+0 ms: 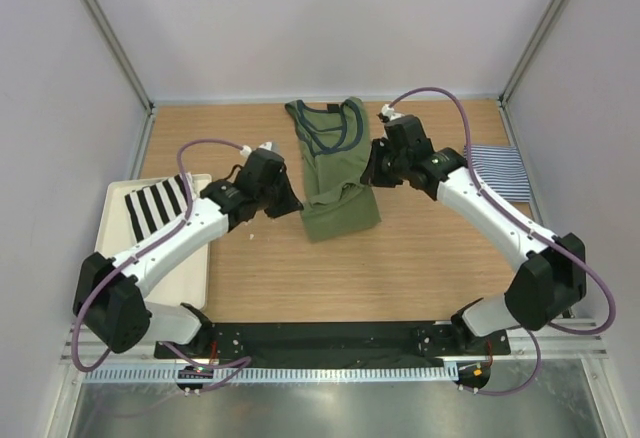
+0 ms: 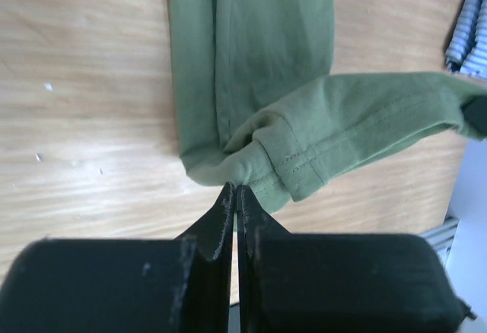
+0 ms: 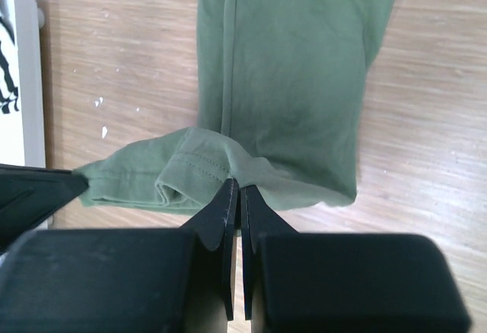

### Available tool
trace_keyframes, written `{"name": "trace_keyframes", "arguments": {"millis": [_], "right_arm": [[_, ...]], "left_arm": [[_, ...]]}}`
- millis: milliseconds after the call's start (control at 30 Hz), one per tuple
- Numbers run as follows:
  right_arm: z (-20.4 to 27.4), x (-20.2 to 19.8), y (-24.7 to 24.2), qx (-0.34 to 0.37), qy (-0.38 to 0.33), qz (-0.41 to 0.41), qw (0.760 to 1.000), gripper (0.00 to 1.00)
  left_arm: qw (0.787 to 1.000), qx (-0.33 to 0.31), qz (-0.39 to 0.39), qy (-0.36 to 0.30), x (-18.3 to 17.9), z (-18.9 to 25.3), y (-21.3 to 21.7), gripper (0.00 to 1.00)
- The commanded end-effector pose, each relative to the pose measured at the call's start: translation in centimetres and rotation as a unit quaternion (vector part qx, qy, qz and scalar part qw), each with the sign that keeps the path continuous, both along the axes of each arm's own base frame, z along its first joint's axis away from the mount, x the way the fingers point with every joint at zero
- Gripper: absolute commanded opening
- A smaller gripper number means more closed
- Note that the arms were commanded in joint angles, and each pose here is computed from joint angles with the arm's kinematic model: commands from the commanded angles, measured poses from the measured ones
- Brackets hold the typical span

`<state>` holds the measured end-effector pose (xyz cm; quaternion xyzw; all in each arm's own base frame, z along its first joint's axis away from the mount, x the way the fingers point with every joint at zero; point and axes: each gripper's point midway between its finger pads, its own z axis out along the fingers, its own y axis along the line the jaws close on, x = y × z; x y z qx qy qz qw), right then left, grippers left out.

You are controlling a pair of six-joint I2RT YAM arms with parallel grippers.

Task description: Fold and stack the tank tops

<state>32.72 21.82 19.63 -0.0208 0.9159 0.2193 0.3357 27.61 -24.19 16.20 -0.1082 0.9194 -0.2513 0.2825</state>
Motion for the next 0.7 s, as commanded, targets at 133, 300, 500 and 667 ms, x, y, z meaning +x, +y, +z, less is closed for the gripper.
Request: {"name": "trace_keyframes", "arguments": {"millis": [133, 300, 500, 667], "right_arm": [[2.8, 5.2, 0.0, -0.001, -0.057, -0.023, 0.998, 0.05], [2.7, 6.8, 0.4, 0.003, -0.06, -0.026, 0.998, 0.05], [2.3, 8.9, 0.4, 0.005, -0.058, -0.036, 0.998, 0.05], [1.9, 10.5, 0.1, 0.009, -0.057, -0.045, 0.997, 0.05]], "left_arm": [[0.999, -0.016, -0.012, -0.046, 4.9, 3.1, -0.7, 0.0], [0.999, -0.023, -0.01, -0.044, 6.8, 2.8, -1.0, 0.0], [0.999, -0.025, -0.004, -0.034, 9.3, 2.1, -1.1, 0.0], [0.999, -0.027, 0.001, -0.032, 11.2, 1.8, -1.1, 0.0]]}}
